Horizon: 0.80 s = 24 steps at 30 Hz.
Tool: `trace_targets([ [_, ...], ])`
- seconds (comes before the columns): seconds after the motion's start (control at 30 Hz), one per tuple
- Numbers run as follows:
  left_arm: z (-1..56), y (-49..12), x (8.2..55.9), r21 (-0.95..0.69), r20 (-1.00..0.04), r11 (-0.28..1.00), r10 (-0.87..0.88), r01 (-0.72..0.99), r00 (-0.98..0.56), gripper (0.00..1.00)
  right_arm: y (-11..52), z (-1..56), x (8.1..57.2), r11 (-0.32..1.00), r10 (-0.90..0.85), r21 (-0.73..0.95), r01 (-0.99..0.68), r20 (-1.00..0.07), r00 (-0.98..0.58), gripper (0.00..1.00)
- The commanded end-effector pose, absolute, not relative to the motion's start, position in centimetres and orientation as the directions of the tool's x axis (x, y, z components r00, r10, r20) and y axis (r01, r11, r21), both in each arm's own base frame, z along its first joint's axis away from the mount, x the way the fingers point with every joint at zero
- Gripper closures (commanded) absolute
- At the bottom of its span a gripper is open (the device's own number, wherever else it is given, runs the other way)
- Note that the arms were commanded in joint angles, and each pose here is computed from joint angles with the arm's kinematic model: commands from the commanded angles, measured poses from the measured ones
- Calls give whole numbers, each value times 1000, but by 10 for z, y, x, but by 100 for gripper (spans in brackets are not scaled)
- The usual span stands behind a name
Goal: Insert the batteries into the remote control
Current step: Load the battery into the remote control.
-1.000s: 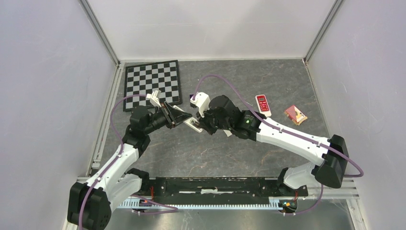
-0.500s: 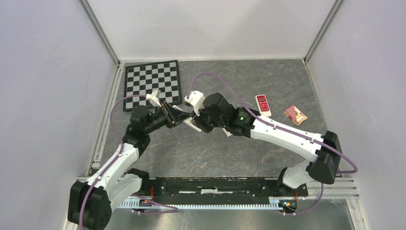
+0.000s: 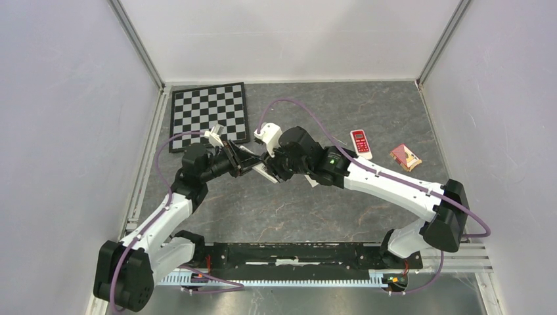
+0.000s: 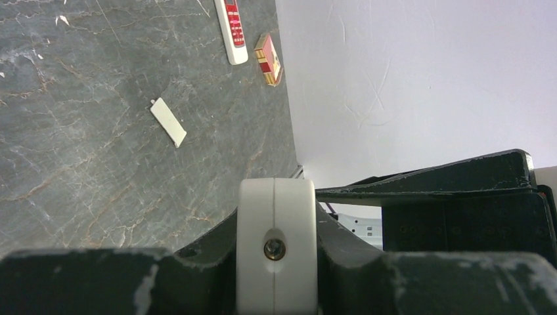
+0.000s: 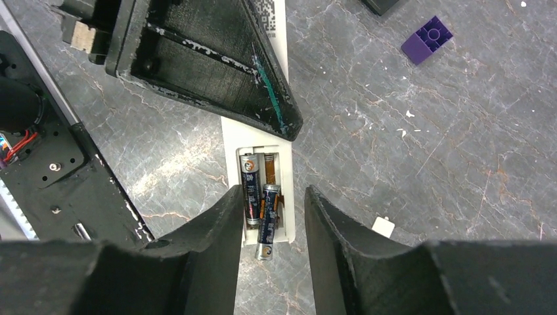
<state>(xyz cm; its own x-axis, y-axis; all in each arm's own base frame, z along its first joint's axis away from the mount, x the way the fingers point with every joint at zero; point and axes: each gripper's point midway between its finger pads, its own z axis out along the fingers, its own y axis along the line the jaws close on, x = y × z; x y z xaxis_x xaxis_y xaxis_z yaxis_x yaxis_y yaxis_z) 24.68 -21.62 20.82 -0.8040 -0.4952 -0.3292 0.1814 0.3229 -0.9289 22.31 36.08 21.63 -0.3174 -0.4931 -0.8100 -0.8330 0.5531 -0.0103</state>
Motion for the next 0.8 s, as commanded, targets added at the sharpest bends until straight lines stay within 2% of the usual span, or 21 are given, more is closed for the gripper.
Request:
trace_targets([
  [0.0, 230, -220, 248, -945, -305, 266, -501, 191, -810, 98, 369, 246, 230, 577, -419, 16, -817, -852, -313, 56],
  [0.2, 222, -218, 250, -954, -262, 265, -510, 140, -819, 98, 369, 255, 233, 606, -382, 36, -795, -863, -330, 53],
  [0.37, 218, -217, 250, -966, -206, 243, -517, 88, -831, 98, 359, 264, 235, 654, -323, 57, -754, -881, -347, 31],
  [0.57, 229, -216, 249, -986, -113, 163, -528, 30, -842, 98, 341, 280, 236, 692, -58, 262, -673, -909, -413, 15],
  [0.77, 254, -216, 245, -1000, 7, 14, -533, -17, -846, 98, 330, 291, 228, 621, 197, 469, -628, -869, -454, 13],
])
